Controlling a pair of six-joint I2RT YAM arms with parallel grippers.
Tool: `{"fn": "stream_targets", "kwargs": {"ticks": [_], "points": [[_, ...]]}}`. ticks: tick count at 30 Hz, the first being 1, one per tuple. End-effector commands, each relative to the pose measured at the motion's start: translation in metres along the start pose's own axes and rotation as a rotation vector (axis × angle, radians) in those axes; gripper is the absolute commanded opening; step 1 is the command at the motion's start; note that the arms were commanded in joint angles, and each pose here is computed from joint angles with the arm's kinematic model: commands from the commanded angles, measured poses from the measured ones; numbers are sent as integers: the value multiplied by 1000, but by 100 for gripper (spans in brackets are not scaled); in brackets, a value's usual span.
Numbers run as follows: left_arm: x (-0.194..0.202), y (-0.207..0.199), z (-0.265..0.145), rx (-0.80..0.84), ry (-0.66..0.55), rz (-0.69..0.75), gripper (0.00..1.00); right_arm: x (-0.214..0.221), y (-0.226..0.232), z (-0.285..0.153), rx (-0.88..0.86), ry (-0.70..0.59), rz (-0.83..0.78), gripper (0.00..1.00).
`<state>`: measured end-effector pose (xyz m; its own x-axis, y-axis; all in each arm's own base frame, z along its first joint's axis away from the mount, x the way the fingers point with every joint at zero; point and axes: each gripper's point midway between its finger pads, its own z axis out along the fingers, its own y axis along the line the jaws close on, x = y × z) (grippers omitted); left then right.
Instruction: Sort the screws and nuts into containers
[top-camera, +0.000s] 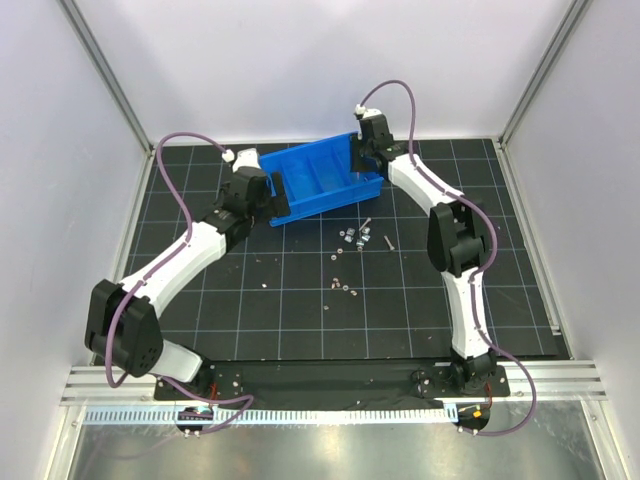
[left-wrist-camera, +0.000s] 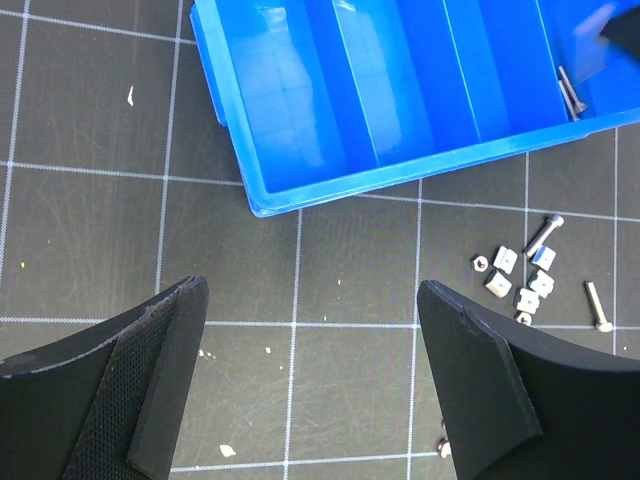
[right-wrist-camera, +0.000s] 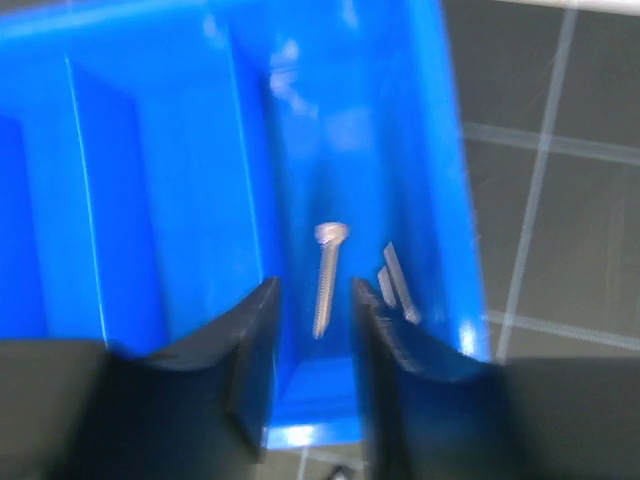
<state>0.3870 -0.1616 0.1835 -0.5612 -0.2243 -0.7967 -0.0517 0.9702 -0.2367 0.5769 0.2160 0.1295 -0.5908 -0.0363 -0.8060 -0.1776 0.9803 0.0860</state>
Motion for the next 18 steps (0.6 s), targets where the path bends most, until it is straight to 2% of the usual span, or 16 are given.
{"fn": "stream_targets", "kwargs": {"ticks": [1, 4, 6, 9, 12, 16, 18], "points": [[-22, -2, -9, 19, -69, -19, 90, -45, 25, -34, -96, -68, -22, 49], [-24, -1, -11, 18, -70, -18, 90, -58, 24, -64, -94, -84, 4, 71], [-25, 0, -12, 9, -75, -26, 90, -58, 20, -78, -73, -82, 26, 75], [-23, 2, -12, 1, -69, -34, 90, -48, 5, -107, -15, -83, 86, 76], [-21, 2, -15, 4, -66, -43, 90, -15, -13, -123, 61, -61, 155, 75], [-20, 1, -18, 18, -65, -54, 90, 56, -32, -125, 127, 54, 156, 73], [-19, -1, -19, 30, -61, -57, 90, 72, -44, -131, 182, 80, 147, 73]]}}
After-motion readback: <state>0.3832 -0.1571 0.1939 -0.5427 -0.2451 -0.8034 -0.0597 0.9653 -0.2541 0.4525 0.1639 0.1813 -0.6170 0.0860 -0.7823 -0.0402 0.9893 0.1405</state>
